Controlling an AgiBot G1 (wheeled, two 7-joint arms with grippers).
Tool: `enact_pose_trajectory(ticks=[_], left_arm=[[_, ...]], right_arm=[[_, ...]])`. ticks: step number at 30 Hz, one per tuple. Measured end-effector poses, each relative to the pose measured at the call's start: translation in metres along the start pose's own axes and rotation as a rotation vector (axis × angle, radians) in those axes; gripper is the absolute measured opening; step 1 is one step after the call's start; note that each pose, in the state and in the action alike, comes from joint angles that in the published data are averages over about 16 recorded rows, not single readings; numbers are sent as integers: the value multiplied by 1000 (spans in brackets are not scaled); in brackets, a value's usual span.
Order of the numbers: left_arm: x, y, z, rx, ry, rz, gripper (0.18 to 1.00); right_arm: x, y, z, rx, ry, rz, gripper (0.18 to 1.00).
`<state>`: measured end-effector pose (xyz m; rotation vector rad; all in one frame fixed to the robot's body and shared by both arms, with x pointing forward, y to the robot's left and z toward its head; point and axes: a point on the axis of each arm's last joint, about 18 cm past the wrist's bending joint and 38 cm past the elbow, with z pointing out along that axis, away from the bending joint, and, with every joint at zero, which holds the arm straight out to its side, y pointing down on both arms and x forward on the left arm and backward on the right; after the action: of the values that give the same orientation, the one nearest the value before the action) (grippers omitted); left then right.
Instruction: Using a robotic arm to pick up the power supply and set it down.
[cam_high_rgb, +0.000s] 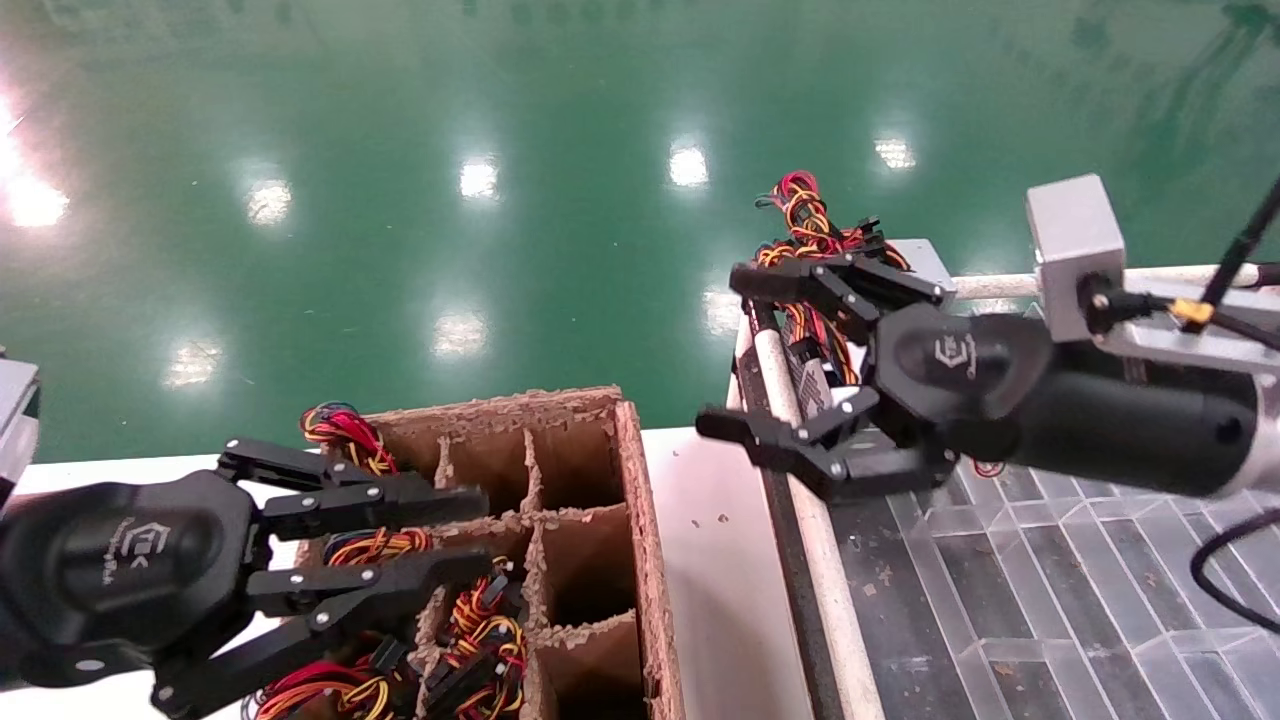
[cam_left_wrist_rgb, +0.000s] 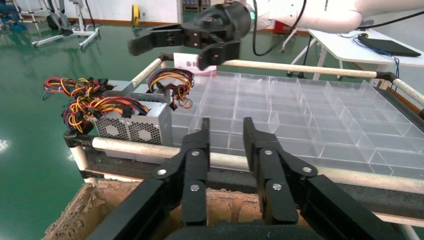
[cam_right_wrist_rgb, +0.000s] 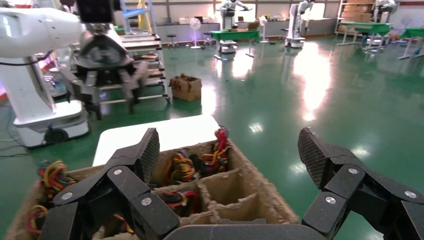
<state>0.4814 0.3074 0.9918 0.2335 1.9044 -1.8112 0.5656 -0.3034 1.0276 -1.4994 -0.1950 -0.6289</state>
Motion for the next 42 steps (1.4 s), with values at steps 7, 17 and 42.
enact_pose_trajectory(ticks=[7, 17, 42], left_arm=[[0, 0, 0, 0, 0, 0, 395], [0, 0, 0, 0, 0, 0, 613], [0, 0, 0, 0, -1, 0, 986]], right_arm=[[-21, -1, -5, 6, -29, 20, 1000], [-51, -5, -13, -8, -63, 31, 1000], [-97, -15, -26, -78, -96, 15, 1000]])
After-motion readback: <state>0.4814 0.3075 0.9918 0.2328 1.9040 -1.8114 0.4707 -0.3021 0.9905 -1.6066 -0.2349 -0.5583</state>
